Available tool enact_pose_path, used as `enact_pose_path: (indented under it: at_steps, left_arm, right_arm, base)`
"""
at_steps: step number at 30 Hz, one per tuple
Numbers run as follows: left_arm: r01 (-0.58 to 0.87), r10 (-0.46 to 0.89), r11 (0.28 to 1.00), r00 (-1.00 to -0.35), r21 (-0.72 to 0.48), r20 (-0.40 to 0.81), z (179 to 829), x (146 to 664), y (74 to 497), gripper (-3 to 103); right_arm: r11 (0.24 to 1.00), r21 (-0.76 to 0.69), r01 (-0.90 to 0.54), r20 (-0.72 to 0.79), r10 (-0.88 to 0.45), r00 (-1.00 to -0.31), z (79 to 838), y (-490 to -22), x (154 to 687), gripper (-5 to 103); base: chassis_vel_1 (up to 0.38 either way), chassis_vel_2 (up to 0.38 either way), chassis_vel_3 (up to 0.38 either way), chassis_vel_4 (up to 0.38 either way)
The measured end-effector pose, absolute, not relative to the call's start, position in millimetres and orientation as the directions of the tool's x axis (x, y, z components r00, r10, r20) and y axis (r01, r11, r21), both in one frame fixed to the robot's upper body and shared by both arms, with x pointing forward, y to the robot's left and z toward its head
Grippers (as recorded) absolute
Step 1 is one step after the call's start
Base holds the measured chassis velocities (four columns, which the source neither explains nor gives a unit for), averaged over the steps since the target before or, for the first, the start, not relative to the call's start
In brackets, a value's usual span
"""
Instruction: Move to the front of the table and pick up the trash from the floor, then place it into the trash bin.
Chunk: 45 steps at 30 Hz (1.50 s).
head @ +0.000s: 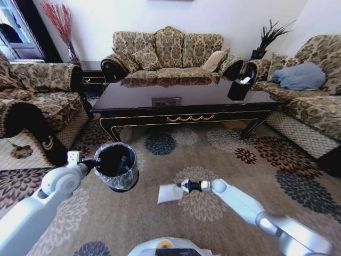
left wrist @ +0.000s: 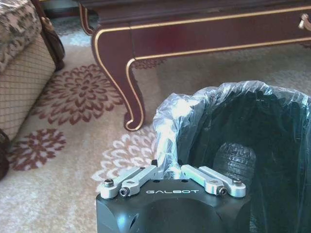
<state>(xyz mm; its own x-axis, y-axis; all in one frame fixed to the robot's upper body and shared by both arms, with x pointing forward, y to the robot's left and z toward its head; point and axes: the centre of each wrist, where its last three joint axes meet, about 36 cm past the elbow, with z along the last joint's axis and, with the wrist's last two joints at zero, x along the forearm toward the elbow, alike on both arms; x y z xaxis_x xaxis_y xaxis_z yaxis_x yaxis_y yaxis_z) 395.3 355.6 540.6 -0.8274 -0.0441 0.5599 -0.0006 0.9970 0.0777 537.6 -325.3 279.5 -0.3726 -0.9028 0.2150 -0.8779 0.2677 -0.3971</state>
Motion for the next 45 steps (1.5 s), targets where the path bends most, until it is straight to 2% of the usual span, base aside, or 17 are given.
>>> enact_pose_path:
  at_steps: [1,3,6,8,10,13,19,23,29,35,45]
  left_arm:
    - [-0.001,-0.044,0.997,-0.827,0.078,0.560,540.6,395.3,355.6,3]
    - [0.007,-0.038,0.997,-0.825,0.077,0.564,537.8,393.5,351.6,3]
    - [0.013,-0.031,0.997,-0.824,0.075,0.566,535.9,392.2,348.7,3]
    - [0.026,-0.021,0.997,-0.819,0.073,0.574,532.4,390.8,344.2,3]
    - [0.029,-0.019,0.997,-0.817,0.073,0.576,531.5,390.6,343.2,3]
    - [0.050,-0.006,0.996,-0.812,0.080,0.584,529.5,392.3,336.2,3]
    - [0.062,0.003,0.995,-0.811,0.081,0.585,532.1,396.0,334.1,3]
    - [0.058,-0.001,0.995,-0.810,0.082,0.586,532.0,403.1,335.7,3]
    - [0.054,0.001,0.996,-0.808,0.072,0.589,529.3,408.1,335.3,3]
    - [0.045,0.002,0.997,-0.812,0.059,0.583,529.6,418.0,337.1,3]
    - [0.032,0.007,0.999,-0.817,0.034,0.577,532.0,431.4,340.2,3]
  right_arm:
    - [0.268,-0.397,-0.878,0.215,-0.903,-0.373,279.5,-325.3,537.6,0]
    - [0.338,-0.414,-0.846,0.130,-0.897,-0.422,302.0,-317.1,540.6,0]
    - [0.380,-0.424,-0.822,0.071,-0.891,-0.448,318.4,-310.1,541.8,0]
    - [0.438,-0.418,-0.796,-0.022,-0.881,-0.473,344.7,-296.8,541.3,0]
    - [0.444,-0.416,-0.794,-0.031,-0.879,-0.476,347.6,-295.4,541.2,0]
    - [0.504,-0.399,-0.766,-0.131,-0.858,-0.497,388.3,-278.6,545.3,0]
    - [0.543,-0.371,-0.753,-0.196,-0.838,-0.509,414.9,-264.3,548.7,0]
    - [0.574,-0.305,-0.760,-0.270,-0.818,-0.509,446.2,-234.7,550.7,0]
    - [0.576,-0.262,-0.775,-0.314,-0.810,-0.496,472.8,-204.5,555.1,0]
    - [0.538,-0.288,-0.792,-0.334,-0.832,-0.444,497.4,-165.9,564.7,0]
    - [0.485,-0.311,-0.817,-0.319,-0.863,-0.391,495.4,-116.8,566.1,0]
  base:
    - [0.000,0.000,0.000,0.000]
    - [0.000,0.000,0.000,0.000]
    - [0.000,0.000,0.000,0.000]
    - [0.000,0.000,0.000,0.000]
    - [0.000,0.000,0.000,0.000]
    - [0.000,0.000,0.000,0.000]
    - [0.000,0.000,0.000,0.000]
    - [0.000,0.000,0.000,0.000]
    - [0.000,0.000,0.000,0.000]
    - [0.000,0.000,0.000,0.000]
    - [0.000,0.000,0.000,0.000]
